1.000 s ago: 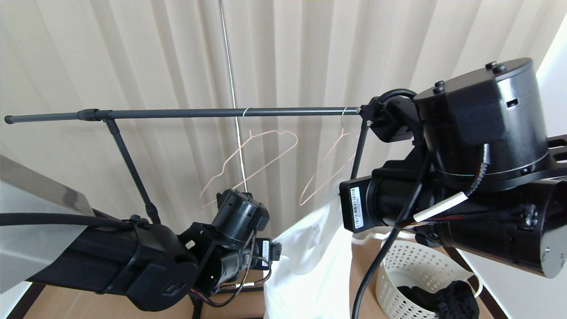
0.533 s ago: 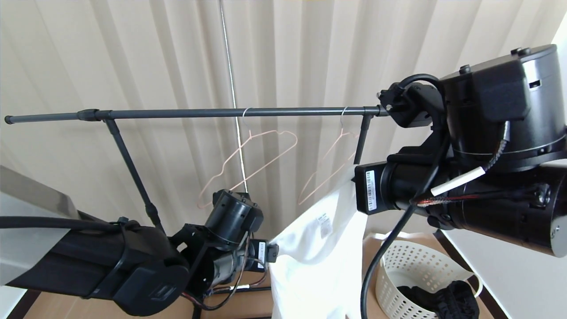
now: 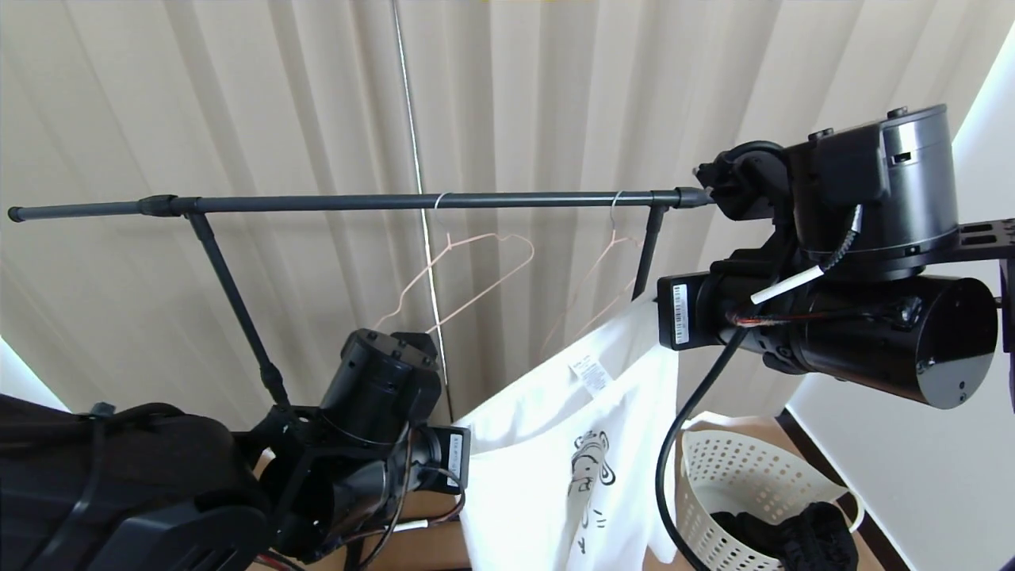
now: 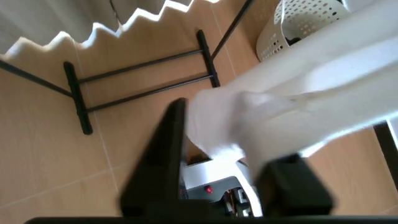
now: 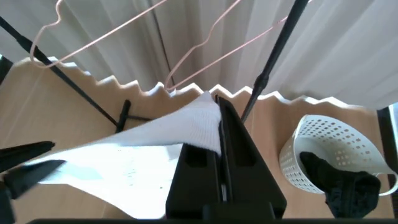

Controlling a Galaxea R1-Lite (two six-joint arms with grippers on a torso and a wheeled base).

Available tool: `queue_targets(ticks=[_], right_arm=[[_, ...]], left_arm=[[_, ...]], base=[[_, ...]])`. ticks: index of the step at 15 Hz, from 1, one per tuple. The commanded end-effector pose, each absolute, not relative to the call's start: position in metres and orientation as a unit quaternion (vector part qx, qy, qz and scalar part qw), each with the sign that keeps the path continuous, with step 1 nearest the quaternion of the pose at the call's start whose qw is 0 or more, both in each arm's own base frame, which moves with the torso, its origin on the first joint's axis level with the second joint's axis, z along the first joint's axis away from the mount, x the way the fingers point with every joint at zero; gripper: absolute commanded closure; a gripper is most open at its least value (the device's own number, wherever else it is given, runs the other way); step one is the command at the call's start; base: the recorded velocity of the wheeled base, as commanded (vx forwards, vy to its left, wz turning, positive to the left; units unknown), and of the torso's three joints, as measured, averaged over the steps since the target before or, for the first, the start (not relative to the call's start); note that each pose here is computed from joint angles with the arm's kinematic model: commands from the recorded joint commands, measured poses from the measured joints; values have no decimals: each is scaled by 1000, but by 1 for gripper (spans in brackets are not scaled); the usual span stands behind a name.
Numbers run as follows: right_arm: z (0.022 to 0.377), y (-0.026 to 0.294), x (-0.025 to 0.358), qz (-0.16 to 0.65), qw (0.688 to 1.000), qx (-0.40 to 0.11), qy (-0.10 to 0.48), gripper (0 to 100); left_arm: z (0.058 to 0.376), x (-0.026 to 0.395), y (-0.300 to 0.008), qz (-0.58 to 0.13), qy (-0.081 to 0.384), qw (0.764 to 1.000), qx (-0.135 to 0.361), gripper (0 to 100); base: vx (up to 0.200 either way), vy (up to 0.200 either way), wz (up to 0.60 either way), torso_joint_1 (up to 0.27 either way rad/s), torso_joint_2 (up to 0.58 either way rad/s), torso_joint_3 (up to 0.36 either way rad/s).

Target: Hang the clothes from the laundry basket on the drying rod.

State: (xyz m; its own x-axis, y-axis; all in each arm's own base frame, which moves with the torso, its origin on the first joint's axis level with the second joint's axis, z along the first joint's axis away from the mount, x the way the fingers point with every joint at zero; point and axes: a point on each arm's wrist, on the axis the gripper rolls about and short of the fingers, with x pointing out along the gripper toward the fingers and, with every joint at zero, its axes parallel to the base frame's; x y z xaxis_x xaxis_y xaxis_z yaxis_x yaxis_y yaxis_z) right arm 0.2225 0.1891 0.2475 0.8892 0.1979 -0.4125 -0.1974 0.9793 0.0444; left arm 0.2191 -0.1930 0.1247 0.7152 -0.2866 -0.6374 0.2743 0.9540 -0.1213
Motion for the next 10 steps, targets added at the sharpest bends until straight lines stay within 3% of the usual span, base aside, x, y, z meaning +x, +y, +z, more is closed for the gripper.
queue_targets(ticks=[1,6,10], right_arm=[[242,189,224,101,970,-16,219,100],[233,185,228,149,950,-199,189,100],[232,184,227,161,935,-249,197,100]], left_arm=[[147,212,-188,-167,312,935,-18,100],[184,226,-185,-201,257,945,-28,100],[191,231,-184,-209,246,946,-31,100]], base=[[0,0,0,0,0,0],[0,0,0,0,0,0],[0,0,0,0,0,0]])
